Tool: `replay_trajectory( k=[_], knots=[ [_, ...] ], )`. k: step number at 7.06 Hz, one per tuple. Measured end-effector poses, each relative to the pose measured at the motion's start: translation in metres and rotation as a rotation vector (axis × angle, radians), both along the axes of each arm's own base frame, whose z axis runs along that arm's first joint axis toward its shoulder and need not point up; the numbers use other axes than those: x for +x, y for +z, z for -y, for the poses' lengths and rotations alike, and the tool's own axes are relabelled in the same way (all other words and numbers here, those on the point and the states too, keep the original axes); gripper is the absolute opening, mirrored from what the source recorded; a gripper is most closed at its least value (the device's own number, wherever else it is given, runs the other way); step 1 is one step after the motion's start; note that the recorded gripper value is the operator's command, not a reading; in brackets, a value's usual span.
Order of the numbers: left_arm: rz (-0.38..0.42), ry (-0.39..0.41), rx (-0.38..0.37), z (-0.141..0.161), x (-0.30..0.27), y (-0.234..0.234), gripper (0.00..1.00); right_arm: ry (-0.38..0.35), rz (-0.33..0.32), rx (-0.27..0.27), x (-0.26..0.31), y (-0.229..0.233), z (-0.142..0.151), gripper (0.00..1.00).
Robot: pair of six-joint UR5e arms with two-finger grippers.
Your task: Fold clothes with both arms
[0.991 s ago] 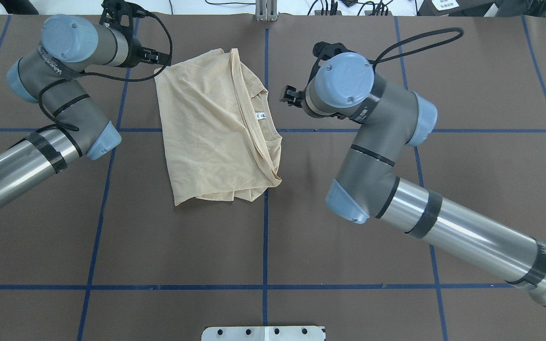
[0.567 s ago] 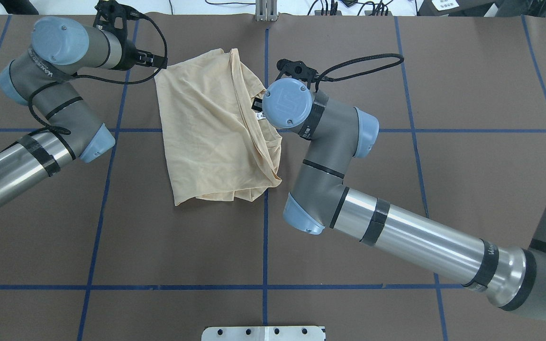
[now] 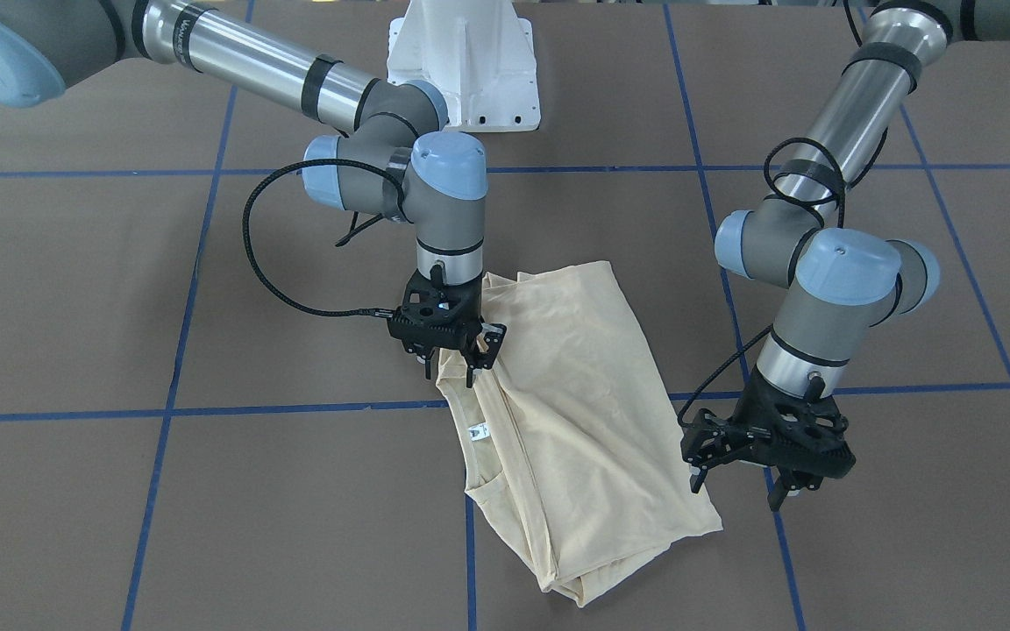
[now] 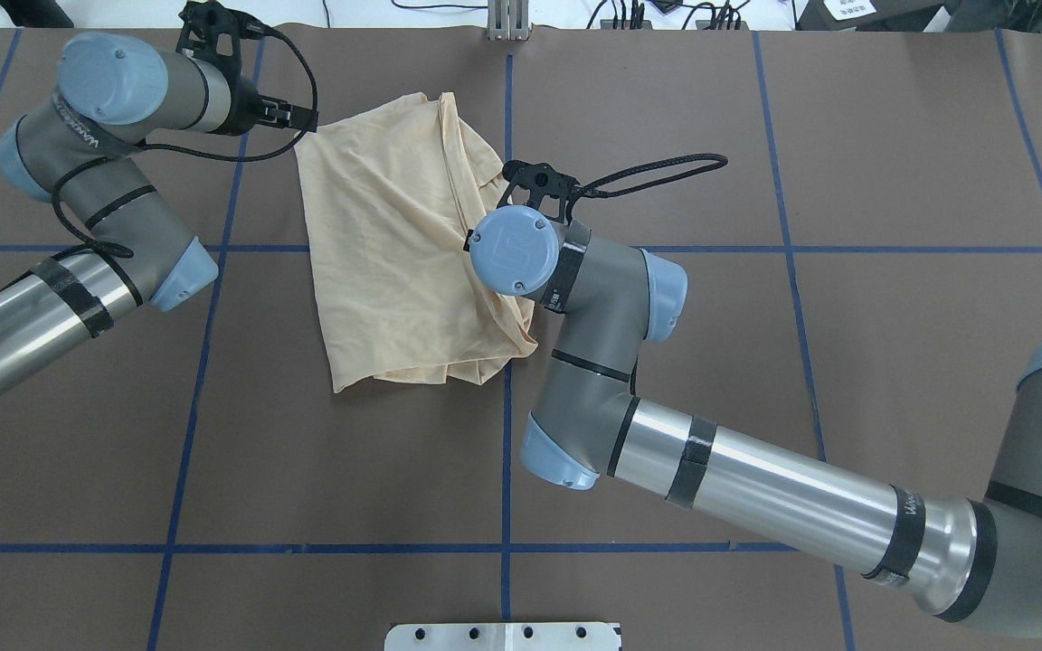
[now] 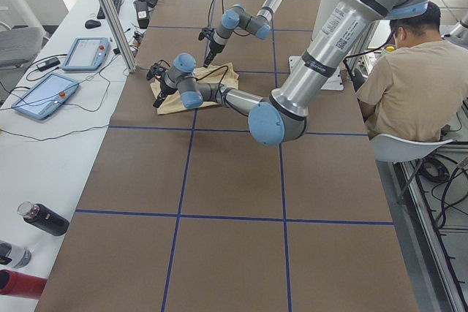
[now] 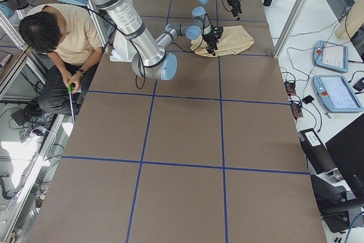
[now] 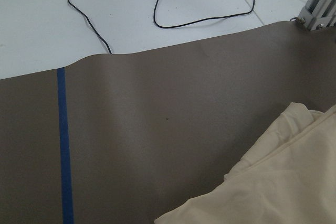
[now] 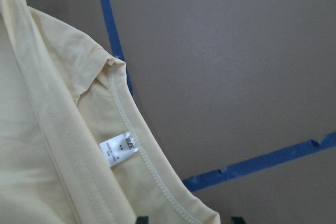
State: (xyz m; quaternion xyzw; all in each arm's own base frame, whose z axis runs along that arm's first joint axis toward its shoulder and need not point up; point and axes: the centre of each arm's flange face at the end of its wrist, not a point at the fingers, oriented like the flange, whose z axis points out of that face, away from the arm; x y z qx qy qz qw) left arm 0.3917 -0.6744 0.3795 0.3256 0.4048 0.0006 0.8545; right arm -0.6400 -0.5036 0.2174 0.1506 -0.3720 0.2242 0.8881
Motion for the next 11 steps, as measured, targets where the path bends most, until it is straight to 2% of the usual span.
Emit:
replay_trajectory(
  k=[1, 2, 6, 7, 10, 11],
  knots=[
    [0.0, 0.0, -0.001, 0.0, 0.0, 0.0, 1.0, -0.008, -0.007, -0.001, -0.003, 0.005, -0.004, 0.27],
    [0.0, 0.0, -0.001, 0.0, 0.0, 0.0, 1.0, -0.012, -0.012, -0.001, -0.004, 0.007, -0.006, 0.0],
    [-0.004, -0.002, -0.005, 0.0, 0.001, 0.0, 1.0, -0.061, -0.022, 0.039, 0.006, 0.011, -0.013, 0.0],
    [-0.005, -0.002, -0.005, 0.0, 0.001, 0.0, 1.0, -0.073, -0.005, 0.051, 0.024, 0.021, -0.029, 0.0],
    [-0.008, -0.003, -0.006, -0.001, 0.002, -0.001, 1.0, -0.125, 0.046, 0.087, 0.074, 0.048, -0.109, 0.0],
    [-0.008, -0.003, -0.007, -0.001, 0.002, -0.002, 1.0, -0.129, 0.05, 0.098, 0.076, 0.05, -0.124, 0.37]
  ],
)
